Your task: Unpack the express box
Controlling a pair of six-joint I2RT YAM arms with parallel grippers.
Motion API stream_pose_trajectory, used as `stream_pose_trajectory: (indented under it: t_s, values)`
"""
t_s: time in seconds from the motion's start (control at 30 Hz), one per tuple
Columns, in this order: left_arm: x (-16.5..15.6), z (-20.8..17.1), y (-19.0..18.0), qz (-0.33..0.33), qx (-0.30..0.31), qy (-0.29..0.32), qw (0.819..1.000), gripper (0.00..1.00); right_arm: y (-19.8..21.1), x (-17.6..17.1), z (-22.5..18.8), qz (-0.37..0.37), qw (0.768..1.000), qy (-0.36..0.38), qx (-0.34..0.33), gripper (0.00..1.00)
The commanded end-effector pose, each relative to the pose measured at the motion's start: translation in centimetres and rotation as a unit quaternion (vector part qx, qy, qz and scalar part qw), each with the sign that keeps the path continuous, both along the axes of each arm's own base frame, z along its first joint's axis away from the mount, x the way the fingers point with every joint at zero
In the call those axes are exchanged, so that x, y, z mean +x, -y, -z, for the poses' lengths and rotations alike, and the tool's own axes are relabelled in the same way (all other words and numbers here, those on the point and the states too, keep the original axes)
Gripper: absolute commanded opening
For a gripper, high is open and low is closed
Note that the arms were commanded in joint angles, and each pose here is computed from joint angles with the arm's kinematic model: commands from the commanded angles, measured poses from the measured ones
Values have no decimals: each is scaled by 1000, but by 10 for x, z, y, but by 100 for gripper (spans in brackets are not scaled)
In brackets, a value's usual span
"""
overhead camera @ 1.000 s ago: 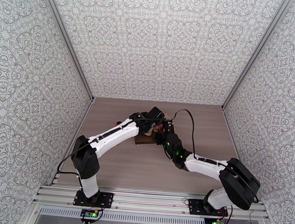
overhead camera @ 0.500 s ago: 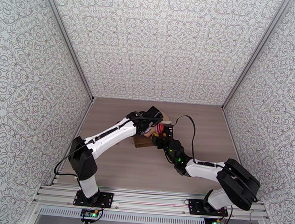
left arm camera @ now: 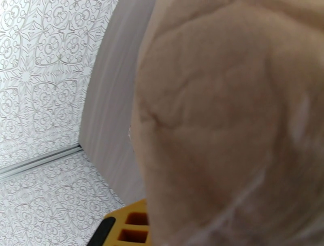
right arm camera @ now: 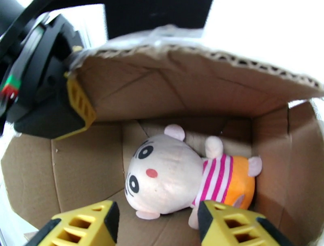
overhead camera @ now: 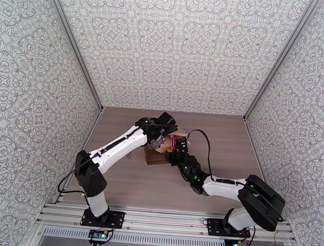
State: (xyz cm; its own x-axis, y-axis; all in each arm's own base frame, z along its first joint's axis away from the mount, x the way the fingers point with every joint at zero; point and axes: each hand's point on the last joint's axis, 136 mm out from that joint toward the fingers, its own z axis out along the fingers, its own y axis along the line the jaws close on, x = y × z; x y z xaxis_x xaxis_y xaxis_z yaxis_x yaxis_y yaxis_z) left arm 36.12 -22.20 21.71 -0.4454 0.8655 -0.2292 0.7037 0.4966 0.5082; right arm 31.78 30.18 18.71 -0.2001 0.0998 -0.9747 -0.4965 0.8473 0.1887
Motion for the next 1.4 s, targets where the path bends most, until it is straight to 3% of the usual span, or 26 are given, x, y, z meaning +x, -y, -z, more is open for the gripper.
stream_pose_trajectory:
  t_s: [0.0, 0.23, 0.47, 0.7, 0.8, 1.07, 1.37]
  values:
    - [-16, 12, 9, -11, -43, -67, 997, 16, -13, 0, 10, -23, 999, -1, -35, 56]
    - [-19, 7, 12, -21, -54, -77, 995, 16, -31, 0, 26, -54, 994, -35, -89, 49]
    - [-25, 9, 13, -25, -69, -91, 993, 15, -42, -8, 29, -99, 986, -22, -131, 45]
    - [-26, 13, 8, -32, -56, -94, 994, 14, -42, -13, -43, -104, 991, 64, -55, 50]
    - [-18, 7, 3, -42, -50, -67, 996, 14, -49, -11, -50, -112, 991, 48, -60, 49]
    - [8, -35, -17, -75, -5, 42, 996, 13, -45, -10, -8, -104, 991, 28, -75, 45]
    - [26, -107, -13, -77, 63, 204, 974, 9, -70, 24, -5, -70, 988, 115, -73, 47]
